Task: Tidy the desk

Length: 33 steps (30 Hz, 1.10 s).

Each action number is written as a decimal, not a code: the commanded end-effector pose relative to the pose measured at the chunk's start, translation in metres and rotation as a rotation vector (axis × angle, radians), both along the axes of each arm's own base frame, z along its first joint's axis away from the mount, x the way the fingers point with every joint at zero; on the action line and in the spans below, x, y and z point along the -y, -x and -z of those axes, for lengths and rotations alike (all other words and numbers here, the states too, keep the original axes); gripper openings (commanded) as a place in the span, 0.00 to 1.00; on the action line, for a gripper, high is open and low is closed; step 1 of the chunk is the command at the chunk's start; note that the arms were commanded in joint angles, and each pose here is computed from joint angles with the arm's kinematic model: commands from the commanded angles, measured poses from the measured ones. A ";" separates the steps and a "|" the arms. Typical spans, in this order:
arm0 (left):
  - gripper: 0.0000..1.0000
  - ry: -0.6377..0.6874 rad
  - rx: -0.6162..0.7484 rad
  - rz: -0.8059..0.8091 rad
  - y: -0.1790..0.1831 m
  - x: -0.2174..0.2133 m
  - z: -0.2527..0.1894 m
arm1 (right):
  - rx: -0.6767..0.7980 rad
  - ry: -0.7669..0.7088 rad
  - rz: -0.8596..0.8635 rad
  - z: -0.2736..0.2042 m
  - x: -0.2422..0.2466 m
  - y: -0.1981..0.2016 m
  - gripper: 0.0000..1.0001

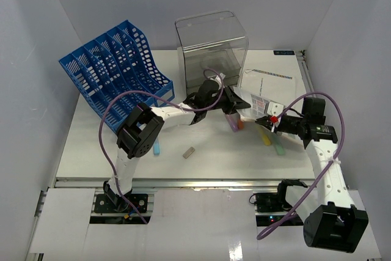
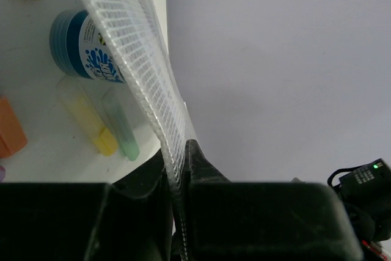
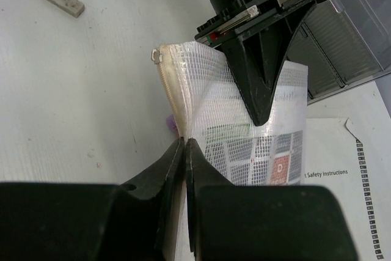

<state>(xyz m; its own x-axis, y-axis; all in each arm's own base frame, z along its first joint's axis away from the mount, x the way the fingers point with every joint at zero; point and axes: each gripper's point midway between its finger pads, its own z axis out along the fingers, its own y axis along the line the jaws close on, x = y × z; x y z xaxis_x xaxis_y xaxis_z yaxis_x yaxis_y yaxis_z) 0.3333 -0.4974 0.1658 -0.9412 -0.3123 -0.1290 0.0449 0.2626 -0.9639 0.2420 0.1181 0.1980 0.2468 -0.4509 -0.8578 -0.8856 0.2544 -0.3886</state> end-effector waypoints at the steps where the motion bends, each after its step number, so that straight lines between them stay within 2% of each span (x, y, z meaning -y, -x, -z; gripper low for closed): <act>1: 0.00 0.047 0.148 0.117 0.022 0.001 -0.065 | 0.033 -0.028 -0.019 -0.016 -0.006 0.009 0.31; 3: 0.00 0.032 0.202 0.140 0.028 -0.004 -0.076 | 0.020 -0.043 0.000 -0.021 -0.006 0.012 0.49; 4: 0.00 0.015 0.209 0.141 0.029 -0.007 -0.078 | 0.011 -0.057 0.012 -0.026 -0.007 0.015 0.54; 6: 0.00 0.001 0.303 0.135 0.033 -0.016 -0.101 | 0.000 -0.072 0.039 -0.035 -0.006 0.016 0.72; 9: 0.00 -0.048 0.430 0.109 0.039 -0.038 -0.134 | -0.027 -0.097 0.095 -0.051 -0.004 0.017 0.83; 17: 0.00 -0.219 0.645 -0.006 0.068 -0.121 -0.208 | -0.051 -0.151 0.153 -0.076 -0.003 0.021 0.88; 18: 0.00 -0.215 0.679 -0.033 0.076 -0.136 -0.227 | -0.061 -0.157 0.158 -0.075 -0.003 0.019 0.88; 20: 0.00 -0.293 0.702 -0.107 0.083 -0.169 -0.239 | -0.092 -0.174 0.163 -0.072 -0.004 0.017 0.88; 23: 0.00 -0.385 0.714 -0.215 0.094 -0.216 -0.260 | -0.135 -0.204 0.157 -0.066 -0.007 0.016 0.88; 29: 0.00 -0.547 0.721 -0.536 0.106 -0.318 -0.312 | -0.147 -0.237 0.140 -0.060 -0.010 0.016 0.88; 33: 0.00 -0.664 0.680 -0.713 0.115 -0.376 -0.318 | -0.142 -0.248 0.145 -0.052 -0.009 0.017 0.89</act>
